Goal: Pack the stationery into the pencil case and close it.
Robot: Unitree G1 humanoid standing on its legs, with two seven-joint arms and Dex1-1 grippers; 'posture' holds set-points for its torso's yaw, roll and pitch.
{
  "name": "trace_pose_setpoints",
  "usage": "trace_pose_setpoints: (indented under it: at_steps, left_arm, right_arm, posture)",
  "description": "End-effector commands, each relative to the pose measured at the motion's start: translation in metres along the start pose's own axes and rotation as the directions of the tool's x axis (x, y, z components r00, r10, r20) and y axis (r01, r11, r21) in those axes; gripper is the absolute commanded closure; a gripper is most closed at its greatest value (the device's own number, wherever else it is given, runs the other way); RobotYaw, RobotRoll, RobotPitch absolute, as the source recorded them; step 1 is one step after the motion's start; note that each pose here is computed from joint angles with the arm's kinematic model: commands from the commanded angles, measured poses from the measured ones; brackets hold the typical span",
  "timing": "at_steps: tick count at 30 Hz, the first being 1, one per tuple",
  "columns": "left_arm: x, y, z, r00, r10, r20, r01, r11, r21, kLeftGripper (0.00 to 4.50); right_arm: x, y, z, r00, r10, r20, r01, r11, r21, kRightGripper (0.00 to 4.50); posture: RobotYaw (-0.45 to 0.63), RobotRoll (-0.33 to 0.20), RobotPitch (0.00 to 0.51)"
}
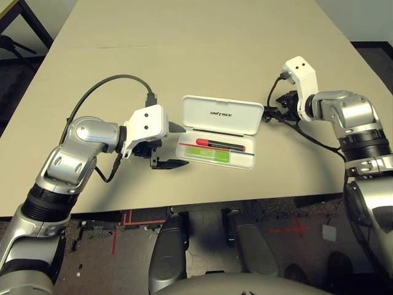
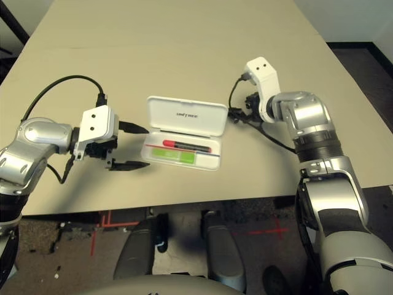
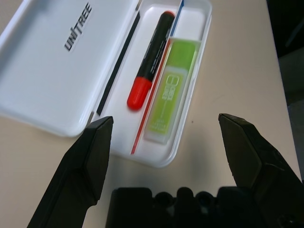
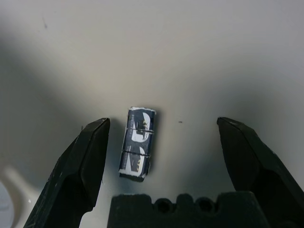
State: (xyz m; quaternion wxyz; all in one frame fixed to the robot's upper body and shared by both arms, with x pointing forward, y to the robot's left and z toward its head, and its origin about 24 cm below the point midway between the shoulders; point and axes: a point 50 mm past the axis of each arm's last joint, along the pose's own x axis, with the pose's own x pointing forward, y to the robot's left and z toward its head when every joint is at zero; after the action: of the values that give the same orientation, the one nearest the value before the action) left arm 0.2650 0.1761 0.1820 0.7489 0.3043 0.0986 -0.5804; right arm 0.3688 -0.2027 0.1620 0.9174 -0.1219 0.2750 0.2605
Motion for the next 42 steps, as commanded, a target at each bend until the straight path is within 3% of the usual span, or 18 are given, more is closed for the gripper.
trace_pose_setpoints:
  at_steps: [1, 5, 13, 14, 21, 27, 31, 38, 42]
  left_arm:
    - [-0.002, -0.003, 0.002, 1.0, 0.002, 0.01, -0.002, 1.0, -0.005, 0.04]
    - [-0.002, -0.002, 0.002, 1.0, 0.009, 0.009, -0.009, 1.0, -0.004, 0.0]
    - [-0.002, 0.001, 0.003, 1.0, 0.017, 0.007, -0.017, 1.0, 0.003, 0.0]
    - [-0.001, 0.002, 0.002, 1.0, 0.017, 0.007, -0.017, 1.0, 0.004, 0.0]
    - [-0.001, 0.007, 0.0, 1.0, 0.02, 0.0, -0.02, 1.0, 0.01, 0.0]
    - [0.0, 0.013, -0.003, 1.0, 0.021, -0.006, -0.021, 1.0, 0.022, 0.0]
    - [0.002, 0.019, -0.004, 1.0, 0.017, -0.006, -0.017, 0.999, 0.033, 0.0]
    - [0.003, 0.024, -0.005, 1.0, 0.013, -0.01, -0.012, 0.999, 0.044, 0.0]
    - [0.004, 0.024, -0.005, 1.0, 0.007, -0.009, -0.006, 0.999, 0.049, 0.0]
  right_arm:
    - [0.004, 0.002, -0.007, 0.999, 0.007, -0.041, -0.007, 1.0, -0.011, 0.0]
    - [0.007, 0.002, -0.015, 0.998, -0.003, -0.063, 0.001, 1.0, -0.023, 0.95]
    - [-0.009, -0.007, -0.002, 1.0, -0.018, -0.019, 0.017, 0.999, -0.05, 4.02]
    - [-0.014, -0.01, 0.001, 1.0, -0.016, -0.01, 0.016, 0.998, -0.057, 4.15]
    - [-0.057, -0.022, 0.023, 0.991, 0.115, 0.068, -0.098, 0.973, -0.207, 4.15]
    - [-0.095, -0.016, 0.029, 0.971, 0.238, -0.008, -0.227, 0.914, -0.336, 4.15]
    - [-0.115, 0.002, 0.028, 0.914, 0.397, -0.087, -0.397, 0.83, -0.392, 4.15]
    - [-0.122, 0.025, 0.029, 0.833, 0.534, -0.141, -0.541, 0.736, -0.407, 4.15]
    - [-0.11, 0.038, 0.026, 0.796, 0.588, -0.146, -0.592, 0.705, -0.391, 4.15]
  posture:
    - [0.08, 0.0, 0.244]
    - [0.08, 0.0, 0.242]
    - [0.06, 0.0, 0.232]
    - [0.06, 0.0, 0.23]
    - [0.03, 0.0, 0.214]
    - [0.0, 0.0, 0.198]
    - [-0.02, 0.0, 0.181]
    - [-0.03, 0.0, 0.169]
    - [-0.02, 0.0, 0.157]
